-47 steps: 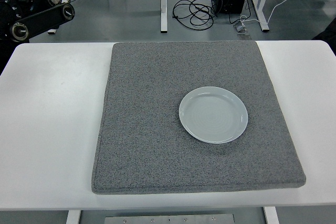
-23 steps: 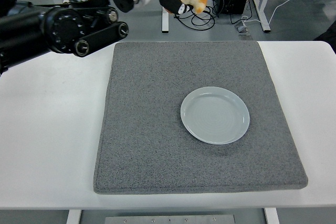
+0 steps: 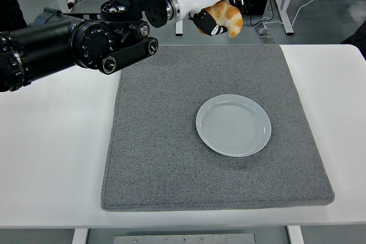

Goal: Place the bread on the plate

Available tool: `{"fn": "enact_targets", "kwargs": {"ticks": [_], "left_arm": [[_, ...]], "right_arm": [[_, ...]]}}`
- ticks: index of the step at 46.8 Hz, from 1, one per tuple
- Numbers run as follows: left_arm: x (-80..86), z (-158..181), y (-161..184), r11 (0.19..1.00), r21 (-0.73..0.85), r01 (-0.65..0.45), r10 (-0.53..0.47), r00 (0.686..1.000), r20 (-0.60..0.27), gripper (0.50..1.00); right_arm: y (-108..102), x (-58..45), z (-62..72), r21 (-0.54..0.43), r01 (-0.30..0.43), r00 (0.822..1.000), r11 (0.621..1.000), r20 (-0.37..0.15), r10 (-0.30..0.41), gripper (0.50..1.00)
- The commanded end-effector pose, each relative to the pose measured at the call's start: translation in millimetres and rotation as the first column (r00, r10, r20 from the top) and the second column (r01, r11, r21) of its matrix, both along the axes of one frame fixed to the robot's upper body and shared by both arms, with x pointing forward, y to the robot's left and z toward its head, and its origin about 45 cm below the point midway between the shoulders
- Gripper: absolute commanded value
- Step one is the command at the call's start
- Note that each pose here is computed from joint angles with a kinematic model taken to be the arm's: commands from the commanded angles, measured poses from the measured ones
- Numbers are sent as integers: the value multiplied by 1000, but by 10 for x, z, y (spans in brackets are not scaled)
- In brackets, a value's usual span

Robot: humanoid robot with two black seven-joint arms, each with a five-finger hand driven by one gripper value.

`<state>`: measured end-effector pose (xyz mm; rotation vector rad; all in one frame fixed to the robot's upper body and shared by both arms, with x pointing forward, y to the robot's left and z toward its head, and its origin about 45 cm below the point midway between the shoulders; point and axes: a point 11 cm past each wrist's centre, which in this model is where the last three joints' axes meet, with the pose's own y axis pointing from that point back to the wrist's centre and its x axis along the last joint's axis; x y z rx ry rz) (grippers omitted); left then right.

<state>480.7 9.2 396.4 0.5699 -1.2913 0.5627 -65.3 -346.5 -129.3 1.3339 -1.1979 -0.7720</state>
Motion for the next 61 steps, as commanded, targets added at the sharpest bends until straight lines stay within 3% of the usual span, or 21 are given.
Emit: {"fn": "enact_targets", "kwargs": {"ticks": [1,11,27,49,61], "left_arm": [[-109,-57,-93,998,6,59,-59,998,-12,500],[-471,-350,-315,972,90,219,-216,976,-36,500],[-724,-792,-337,943,138,303,-295,952,-75,500],[-728,-784,-347,946,122,302,-296,953,-65,500],[-784,-1227,-202,952,117,284,-267,953,-145,500]], "right_arm": [[0,-1,0,0,0,1000,1000,0,0,1000],[0,-1,0,0,0,1000,1000,0,0,1000],[0,-1,0,0,0,1000,1000,0,0,1000],[-1,-2,0,0,0,1000,1000,-1,0,1000],[0,-1,0,0,0,1000,1000,0,0,1000]]}}
